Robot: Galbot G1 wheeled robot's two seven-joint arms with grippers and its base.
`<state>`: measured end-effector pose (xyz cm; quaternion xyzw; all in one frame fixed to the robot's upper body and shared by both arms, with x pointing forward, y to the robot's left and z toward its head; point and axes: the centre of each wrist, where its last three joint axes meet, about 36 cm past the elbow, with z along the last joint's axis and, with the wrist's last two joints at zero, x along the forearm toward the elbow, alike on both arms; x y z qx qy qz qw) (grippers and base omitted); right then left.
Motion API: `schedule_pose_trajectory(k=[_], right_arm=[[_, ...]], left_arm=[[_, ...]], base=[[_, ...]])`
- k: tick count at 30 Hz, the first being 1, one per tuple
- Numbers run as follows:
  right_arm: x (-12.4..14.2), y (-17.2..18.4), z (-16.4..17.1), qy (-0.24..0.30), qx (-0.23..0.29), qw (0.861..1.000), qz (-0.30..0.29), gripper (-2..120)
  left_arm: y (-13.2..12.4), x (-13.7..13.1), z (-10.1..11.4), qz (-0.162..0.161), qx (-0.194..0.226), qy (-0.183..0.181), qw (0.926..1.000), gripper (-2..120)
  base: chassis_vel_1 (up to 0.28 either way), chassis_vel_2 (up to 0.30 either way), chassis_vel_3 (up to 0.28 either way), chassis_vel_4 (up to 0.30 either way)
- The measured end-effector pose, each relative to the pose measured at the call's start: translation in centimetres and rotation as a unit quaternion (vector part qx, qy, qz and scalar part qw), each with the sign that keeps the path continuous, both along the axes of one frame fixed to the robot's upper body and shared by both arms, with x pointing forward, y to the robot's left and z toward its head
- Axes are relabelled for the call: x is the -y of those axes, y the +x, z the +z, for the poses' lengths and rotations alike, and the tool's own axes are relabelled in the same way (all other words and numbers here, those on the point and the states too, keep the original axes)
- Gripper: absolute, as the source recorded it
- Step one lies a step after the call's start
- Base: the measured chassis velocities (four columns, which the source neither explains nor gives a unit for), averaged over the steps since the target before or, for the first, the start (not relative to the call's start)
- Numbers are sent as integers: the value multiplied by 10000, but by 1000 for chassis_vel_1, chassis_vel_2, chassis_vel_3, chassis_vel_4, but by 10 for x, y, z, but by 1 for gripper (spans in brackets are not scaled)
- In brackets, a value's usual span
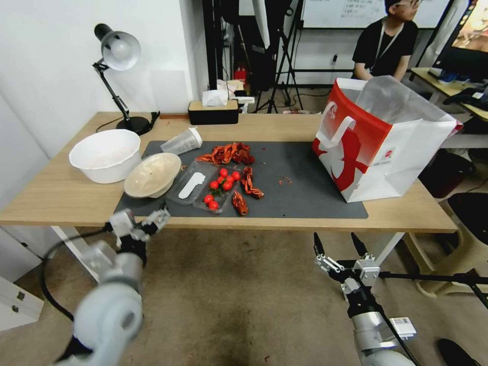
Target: Pick up the trash from the table and place it into the takeout bag.
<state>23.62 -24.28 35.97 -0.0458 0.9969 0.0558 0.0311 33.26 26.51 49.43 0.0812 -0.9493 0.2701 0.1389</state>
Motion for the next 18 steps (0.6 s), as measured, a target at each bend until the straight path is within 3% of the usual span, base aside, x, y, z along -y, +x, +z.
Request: schedule_pose_trajectory(k=[4, 18], right_arm=[[0, 0, -2, -63, -18, 10000, -24, 100], [-1, 0, -3, -125, -26, 9999, -49, 100]], left_arm=[[15, -8, 8, 49, -176, -656, 9977, 100], [44, -15, 16, 171, -303, -1161, 9926, 100]], base=[[0, 0, 0, 0], [0, 0, 0, 0]])
